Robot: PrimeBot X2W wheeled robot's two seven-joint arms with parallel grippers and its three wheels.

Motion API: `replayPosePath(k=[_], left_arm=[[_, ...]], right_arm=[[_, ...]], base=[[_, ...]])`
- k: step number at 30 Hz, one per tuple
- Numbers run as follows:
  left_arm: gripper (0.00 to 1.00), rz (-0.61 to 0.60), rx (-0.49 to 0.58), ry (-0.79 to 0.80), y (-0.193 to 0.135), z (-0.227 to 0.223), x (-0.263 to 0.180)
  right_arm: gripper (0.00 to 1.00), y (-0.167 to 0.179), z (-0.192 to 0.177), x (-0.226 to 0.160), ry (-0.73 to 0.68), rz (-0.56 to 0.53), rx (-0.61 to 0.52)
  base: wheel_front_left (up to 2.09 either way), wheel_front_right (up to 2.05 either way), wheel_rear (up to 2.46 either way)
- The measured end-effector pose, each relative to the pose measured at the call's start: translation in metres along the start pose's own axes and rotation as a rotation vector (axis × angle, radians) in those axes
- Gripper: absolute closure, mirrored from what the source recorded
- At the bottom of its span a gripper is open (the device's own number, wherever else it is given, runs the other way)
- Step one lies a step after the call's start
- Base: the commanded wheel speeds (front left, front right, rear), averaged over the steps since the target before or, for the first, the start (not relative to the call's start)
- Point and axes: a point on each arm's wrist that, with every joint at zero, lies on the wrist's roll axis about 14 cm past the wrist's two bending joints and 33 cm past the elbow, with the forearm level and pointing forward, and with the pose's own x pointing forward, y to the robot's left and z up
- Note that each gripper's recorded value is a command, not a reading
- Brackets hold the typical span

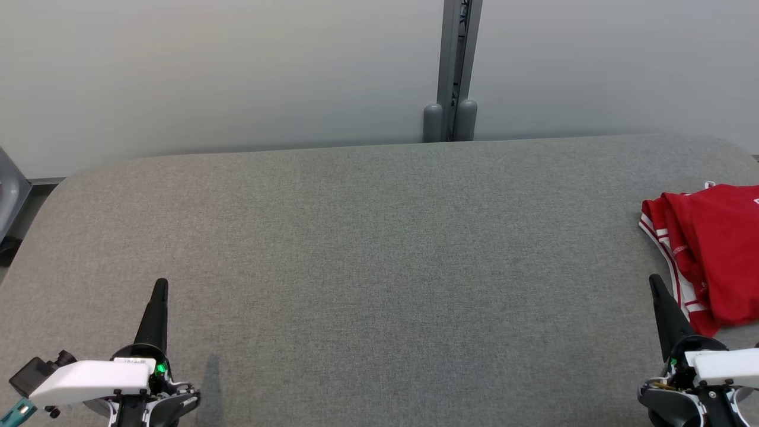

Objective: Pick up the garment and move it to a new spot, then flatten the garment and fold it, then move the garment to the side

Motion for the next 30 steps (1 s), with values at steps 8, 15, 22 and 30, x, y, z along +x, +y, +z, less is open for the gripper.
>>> replayPosePath(k=[8,15,22,30], left_arm=[[1.00,-0.020,-0.065,-0.006,-0.0040,0.0013,0.0033],[1.00,-0.035,-0.111,-0.008,-0.0063,0.0012,0.0049],[1.00,-0.053,-0.159,-0.012,-0.0094,0.0021,0.0070],[1.00,-0.054,-0.160,-0.013,-0.0098,0.0024,0.0073]], right_arm=[[1.00,0.0000,0.0004,0.0024,-0.002,0.002,0.066],[1.00,0.0006,0.0013,0.0040,-0.005,0.006,0.115],[1.00,0.0019,0.0016,0.0059,-0.004,0.012,0.159],[1.00,0.0021,0.0016,0.0061,-0.005,0.013,0.161]], base=[[0.00,0.00,0.00],[0.00,0.00,0.00],[0.00,0.00,0.00],[0.00,0.00,0.00]])
